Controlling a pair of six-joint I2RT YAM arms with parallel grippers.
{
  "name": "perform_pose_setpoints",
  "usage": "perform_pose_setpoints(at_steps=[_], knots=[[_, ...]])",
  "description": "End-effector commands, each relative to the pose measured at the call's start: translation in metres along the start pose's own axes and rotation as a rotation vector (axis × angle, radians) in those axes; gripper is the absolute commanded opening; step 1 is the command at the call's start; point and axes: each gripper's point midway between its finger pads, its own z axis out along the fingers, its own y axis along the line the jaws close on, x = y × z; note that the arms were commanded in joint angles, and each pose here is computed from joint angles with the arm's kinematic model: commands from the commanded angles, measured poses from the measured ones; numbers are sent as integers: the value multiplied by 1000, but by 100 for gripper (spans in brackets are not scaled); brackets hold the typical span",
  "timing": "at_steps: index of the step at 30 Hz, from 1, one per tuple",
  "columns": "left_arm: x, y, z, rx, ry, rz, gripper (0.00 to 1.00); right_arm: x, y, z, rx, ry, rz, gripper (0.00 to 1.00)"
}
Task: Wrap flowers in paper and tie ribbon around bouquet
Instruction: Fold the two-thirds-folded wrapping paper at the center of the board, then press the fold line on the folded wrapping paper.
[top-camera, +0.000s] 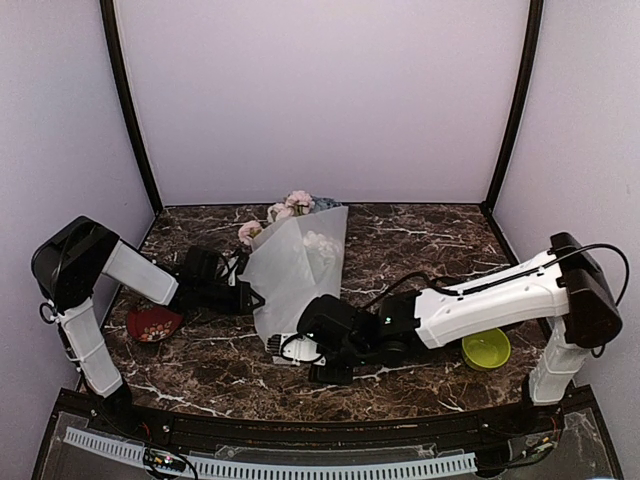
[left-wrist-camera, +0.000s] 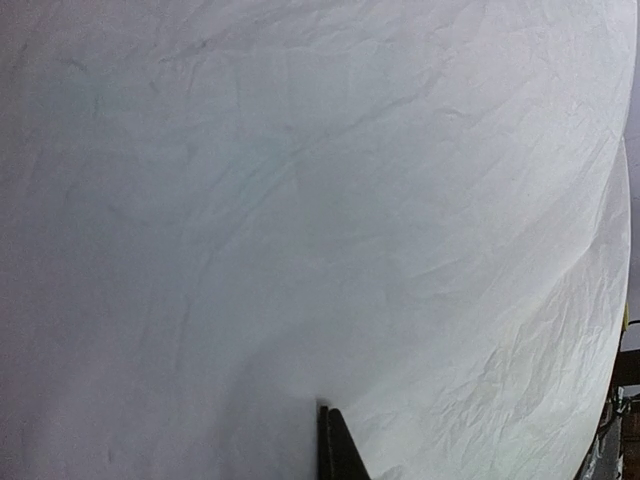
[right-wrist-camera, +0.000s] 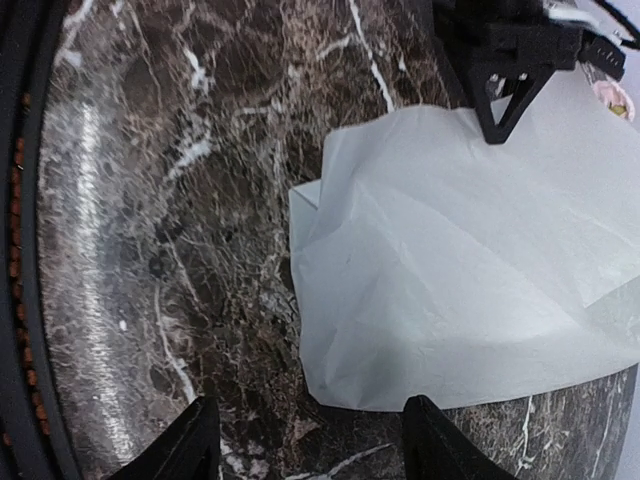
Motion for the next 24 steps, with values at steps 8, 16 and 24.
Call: perform_pose_setpoints(at_steps=[8, 16, 24], knots=[[23, 22, 2, -73, 61, -9, 0, -74, -81, -19, -123, -302, 388, 43], [20, 25, 1, -88, 53, 0, 0, -58, -61, 57, -116, -183, 393, 3], [8, 27, 4, -108, 42, 24, 0, -20, 27, 83, -209, -10, 225, 0]])
